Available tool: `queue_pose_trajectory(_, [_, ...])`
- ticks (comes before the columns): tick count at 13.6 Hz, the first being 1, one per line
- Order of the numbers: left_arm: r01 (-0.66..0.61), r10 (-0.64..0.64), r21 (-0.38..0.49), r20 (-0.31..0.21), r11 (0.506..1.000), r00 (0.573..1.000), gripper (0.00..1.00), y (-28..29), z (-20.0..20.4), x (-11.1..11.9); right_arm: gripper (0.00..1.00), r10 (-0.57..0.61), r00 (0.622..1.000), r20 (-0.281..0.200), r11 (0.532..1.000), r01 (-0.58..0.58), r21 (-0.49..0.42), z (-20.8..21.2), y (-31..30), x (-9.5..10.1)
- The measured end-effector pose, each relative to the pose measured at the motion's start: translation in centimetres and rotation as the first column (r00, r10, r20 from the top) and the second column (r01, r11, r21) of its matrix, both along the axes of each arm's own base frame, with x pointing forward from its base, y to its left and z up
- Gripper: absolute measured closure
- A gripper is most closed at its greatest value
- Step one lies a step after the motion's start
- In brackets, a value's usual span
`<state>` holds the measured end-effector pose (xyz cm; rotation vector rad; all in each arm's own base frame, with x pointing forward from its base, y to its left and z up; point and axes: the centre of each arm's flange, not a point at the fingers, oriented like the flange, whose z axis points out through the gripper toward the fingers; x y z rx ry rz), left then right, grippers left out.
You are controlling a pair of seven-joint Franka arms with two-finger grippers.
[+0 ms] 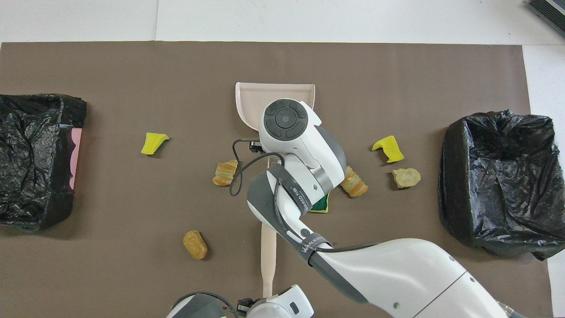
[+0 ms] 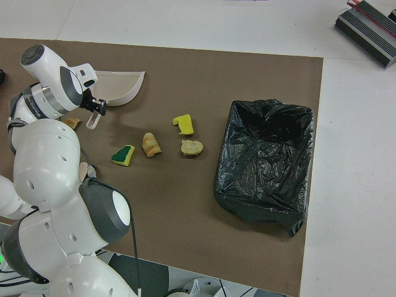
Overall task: Sweep and dump trash in bin
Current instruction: 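Reach the right gripper to the dustpan handle and grasp it, then lift the dustpan with the right gripper while the left gripper reaches the brush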
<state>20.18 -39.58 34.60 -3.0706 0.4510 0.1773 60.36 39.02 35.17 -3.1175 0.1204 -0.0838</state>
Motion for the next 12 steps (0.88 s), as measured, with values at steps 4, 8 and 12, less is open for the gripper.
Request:
queue_pose_trajectory(4, [-0.066, 0.068, 0.048, -0.029, 0.997, 0.997, 0.74, 1.6, 0.9, 3.0, 0.68, 0.026, 0.999, 0.019, 1.000, -0.026, 0.002, 1.1, -1.1, 0.8])
queue_pose_trajectory(8, [-0.012, 0.023, 0.133, -0.082, 0.991, 0.996, 0.74, 5.2, 2.0, 6.8, 0.68, 0.177, 0.984, 0.035, 0.984, -0.177, -0.014, 4.1, -3.4, 1.7])
queue_pose_trajectory(12, [0.247, -0.217, 0.141, -0.200, 0.959, 0.955, 0.74, 7.1, 4.3, 5.1, 0.68, 0.427, 0.904, 0.004, 0.903, -0.426, -0.053, 7.5, -7.7, 2.5])
